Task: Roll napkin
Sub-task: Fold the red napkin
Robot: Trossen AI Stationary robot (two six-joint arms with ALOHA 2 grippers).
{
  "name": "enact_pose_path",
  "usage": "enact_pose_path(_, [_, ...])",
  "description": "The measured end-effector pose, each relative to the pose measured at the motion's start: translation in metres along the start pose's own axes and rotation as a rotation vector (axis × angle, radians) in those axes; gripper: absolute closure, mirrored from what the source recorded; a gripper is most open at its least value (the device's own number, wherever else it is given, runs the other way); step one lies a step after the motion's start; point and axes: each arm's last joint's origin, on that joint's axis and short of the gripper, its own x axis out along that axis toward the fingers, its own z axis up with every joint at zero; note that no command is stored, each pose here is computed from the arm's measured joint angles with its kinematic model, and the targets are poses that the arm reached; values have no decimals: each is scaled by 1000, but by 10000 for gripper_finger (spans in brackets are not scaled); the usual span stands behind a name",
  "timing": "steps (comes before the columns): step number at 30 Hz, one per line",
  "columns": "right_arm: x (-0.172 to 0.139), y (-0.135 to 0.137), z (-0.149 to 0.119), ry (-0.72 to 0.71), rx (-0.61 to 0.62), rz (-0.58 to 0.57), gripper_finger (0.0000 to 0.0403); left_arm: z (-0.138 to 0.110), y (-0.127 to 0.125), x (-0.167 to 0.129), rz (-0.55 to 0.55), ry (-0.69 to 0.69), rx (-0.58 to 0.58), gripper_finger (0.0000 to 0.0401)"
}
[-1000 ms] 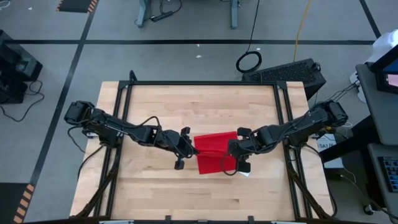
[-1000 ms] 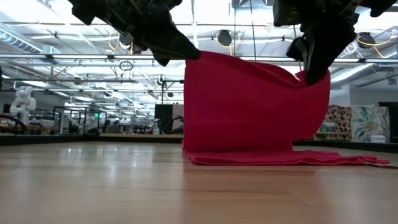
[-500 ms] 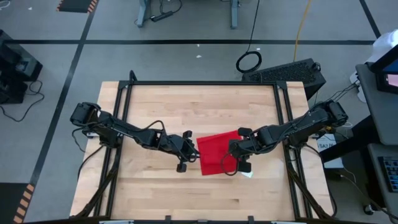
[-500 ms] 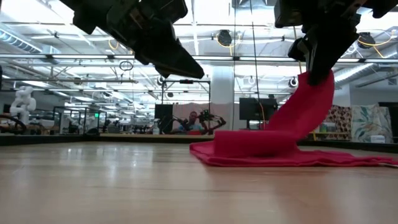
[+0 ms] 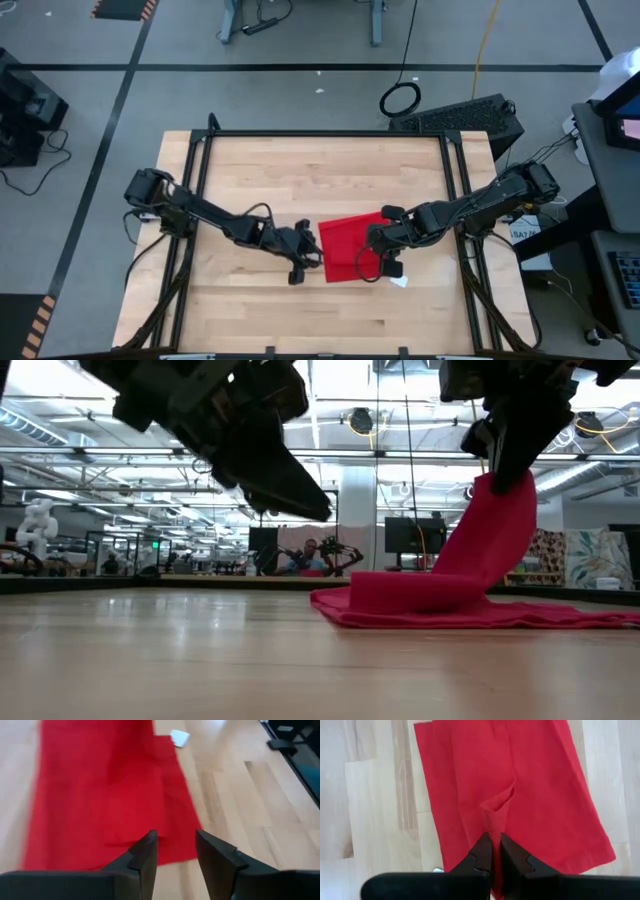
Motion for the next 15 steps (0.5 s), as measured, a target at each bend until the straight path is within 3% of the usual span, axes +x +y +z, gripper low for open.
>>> enact_pose_path(6, [0,2,2,-21,14,15,394,-18,-9,25,-19,-14,14,254])
enact_pose_path(15, [-1,13,-6,34,61,89,371,-25,-6,31,51,-2,18,280])
